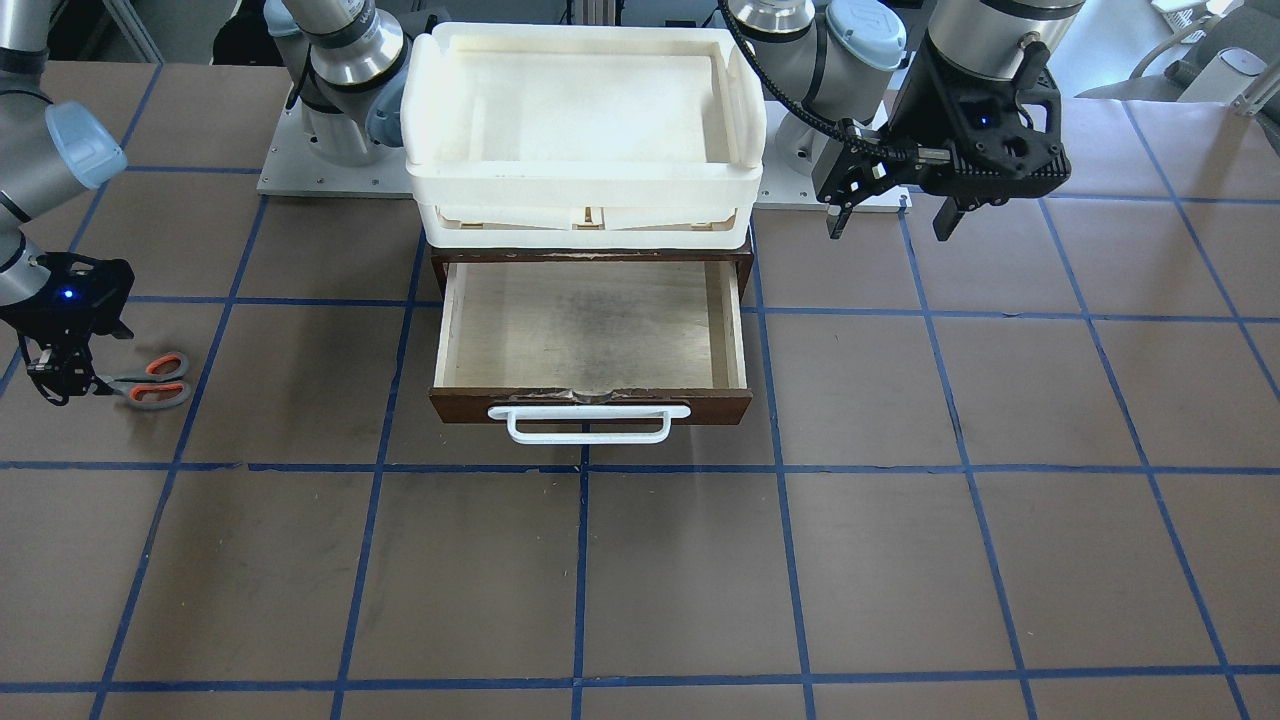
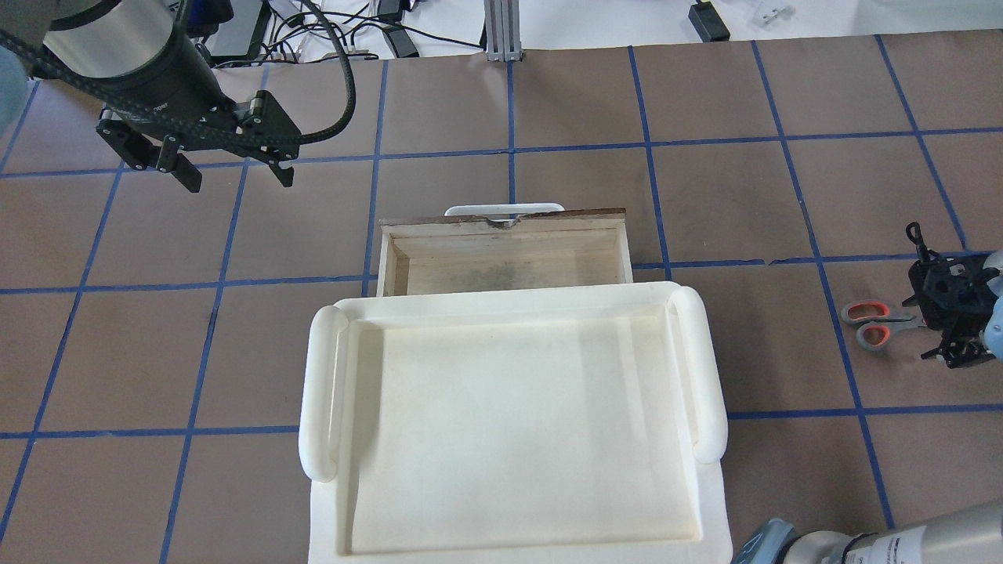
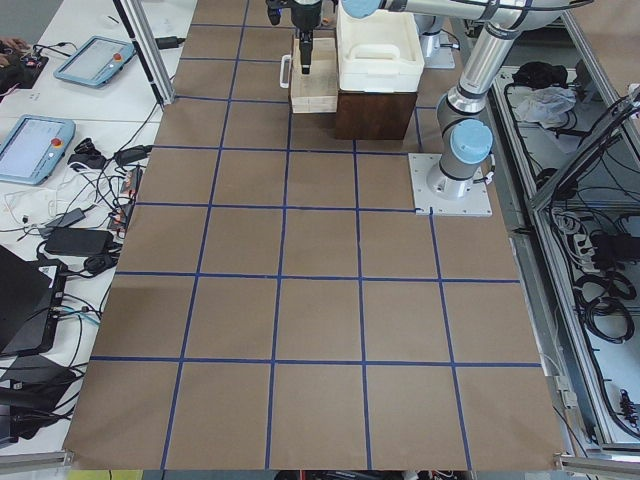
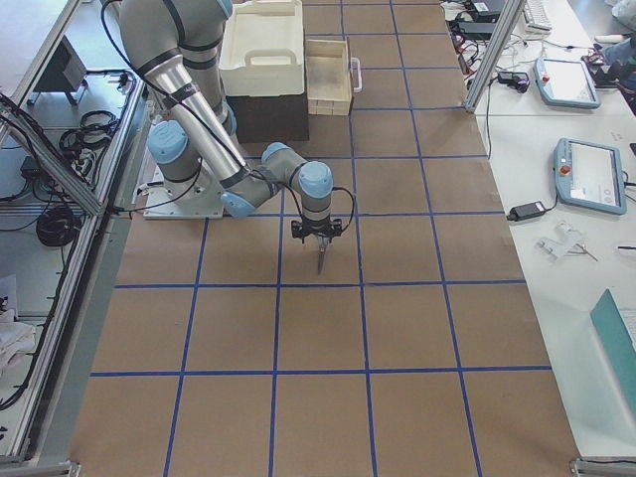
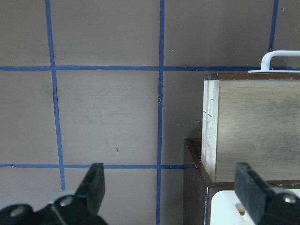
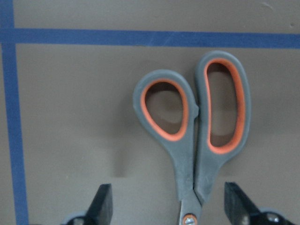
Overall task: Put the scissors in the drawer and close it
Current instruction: 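Close the right gripper on the scissors handles, then lift the scissors with the right gripper and carry them over the drawer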
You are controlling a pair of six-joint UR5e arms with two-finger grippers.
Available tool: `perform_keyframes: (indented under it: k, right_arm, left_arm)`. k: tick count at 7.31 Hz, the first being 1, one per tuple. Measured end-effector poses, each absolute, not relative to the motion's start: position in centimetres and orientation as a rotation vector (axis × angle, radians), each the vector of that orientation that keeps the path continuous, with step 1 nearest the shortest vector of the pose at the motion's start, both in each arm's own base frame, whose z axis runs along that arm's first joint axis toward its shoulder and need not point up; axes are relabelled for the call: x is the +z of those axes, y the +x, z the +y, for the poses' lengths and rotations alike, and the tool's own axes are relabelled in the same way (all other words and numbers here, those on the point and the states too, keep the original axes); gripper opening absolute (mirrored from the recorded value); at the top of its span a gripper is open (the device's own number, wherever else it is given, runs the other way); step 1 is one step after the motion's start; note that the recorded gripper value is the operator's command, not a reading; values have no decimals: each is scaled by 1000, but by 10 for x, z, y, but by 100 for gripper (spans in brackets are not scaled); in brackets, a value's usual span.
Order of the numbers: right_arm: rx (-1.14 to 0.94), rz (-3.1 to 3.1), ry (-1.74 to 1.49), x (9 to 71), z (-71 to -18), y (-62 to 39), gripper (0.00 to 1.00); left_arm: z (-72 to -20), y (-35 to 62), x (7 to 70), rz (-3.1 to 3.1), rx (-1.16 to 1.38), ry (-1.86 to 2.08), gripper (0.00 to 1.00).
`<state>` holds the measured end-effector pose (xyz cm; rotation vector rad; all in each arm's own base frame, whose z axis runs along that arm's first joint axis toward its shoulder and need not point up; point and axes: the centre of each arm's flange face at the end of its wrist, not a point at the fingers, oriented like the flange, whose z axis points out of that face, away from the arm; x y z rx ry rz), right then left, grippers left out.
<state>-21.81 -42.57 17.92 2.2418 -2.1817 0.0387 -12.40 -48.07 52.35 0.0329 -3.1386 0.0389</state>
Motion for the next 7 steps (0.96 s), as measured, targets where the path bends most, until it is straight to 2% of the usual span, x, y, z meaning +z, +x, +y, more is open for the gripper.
perform_keyframes:
  k: [3,4,7]
  right_arm:
    - [42,-2160,2226,171,-430,-222,77]
    - [42,-2163,2224,170,-430,-222,71]
    - [42,-2171,2220,169,-430,-223,41]
  left_arm:
    - [-479,-122,525,-3140,40,38,100]
    - [-479,-122,525,-3139,40,39,100]
    - [-478,-122,526,-3139,41,40,100]
